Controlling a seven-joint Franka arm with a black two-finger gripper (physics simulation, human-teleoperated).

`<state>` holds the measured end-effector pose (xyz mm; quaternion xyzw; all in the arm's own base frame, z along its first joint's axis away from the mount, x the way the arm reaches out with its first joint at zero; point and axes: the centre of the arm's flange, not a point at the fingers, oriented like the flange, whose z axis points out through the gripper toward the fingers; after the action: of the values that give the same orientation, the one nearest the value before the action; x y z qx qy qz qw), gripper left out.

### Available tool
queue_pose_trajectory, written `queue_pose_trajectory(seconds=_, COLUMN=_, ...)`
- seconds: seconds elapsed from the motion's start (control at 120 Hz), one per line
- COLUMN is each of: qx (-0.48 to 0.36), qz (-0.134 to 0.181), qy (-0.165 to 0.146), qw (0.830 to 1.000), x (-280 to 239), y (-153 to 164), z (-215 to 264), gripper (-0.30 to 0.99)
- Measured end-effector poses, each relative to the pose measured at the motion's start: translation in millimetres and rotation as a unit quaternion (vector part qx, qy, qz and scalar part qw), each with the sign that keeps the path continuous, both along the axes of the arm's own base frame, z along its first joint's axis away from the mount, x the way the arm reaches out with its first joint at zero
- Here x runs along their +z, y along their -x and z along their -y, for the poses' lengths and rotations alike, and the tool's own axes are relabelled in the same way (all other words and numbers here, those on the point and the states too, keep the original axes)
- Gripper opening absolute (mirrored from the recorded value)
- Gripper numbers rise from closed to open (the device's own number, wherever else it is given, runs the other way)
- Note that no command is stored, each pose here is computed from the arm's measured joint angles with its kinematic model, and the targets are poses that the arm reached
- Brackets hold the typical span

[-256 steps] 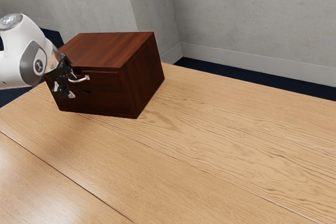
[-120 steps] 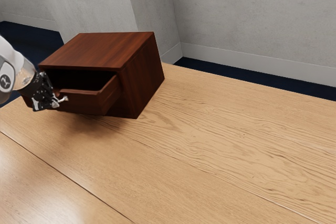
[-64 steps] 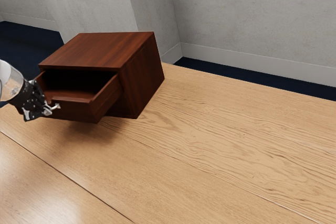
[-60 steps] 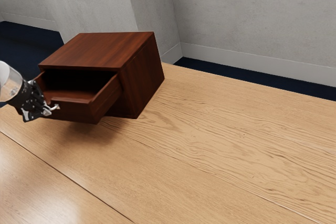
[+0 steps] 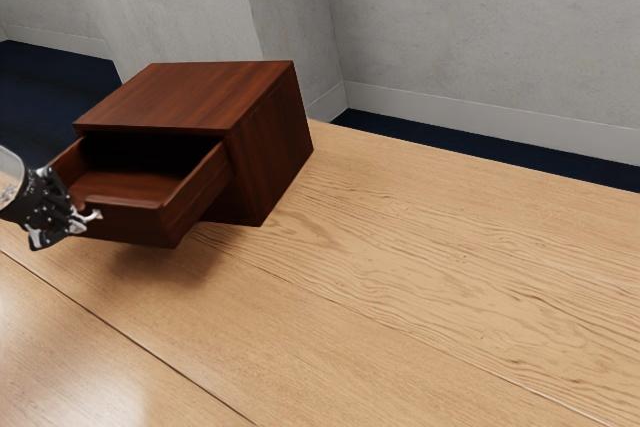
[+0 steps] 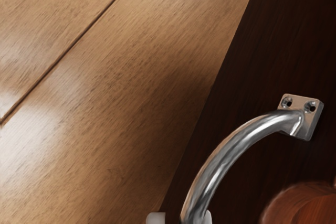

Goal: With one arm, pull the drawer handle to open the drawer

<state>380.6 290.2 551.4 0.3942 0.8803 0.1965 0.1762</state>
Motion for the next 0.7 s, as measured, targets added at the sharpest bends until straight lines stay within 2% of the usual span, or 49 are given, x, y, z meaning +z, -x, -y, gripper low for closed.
queue_pose_trajectory(seconds=0.25, qx=-0.002, qz=0.004, qy=0.000, qw=1.000, x=-1.2, y=8.9, z=5.1, gripper=-0.07)
queue_pose_trajectory(seconds=0.567, qx=-0.007, qz=0.015, qy=-0.029, qw=0.999, x=18.9, y=17.2, z=16.3, gripper=0.36)
queue_pose_trajectory(seconds=0.7, qx=-0.053, qz=0.008, qy=-0.049, qw=0.997, x=64.7, y=-1.0, z=59.4, gripper=0.52)
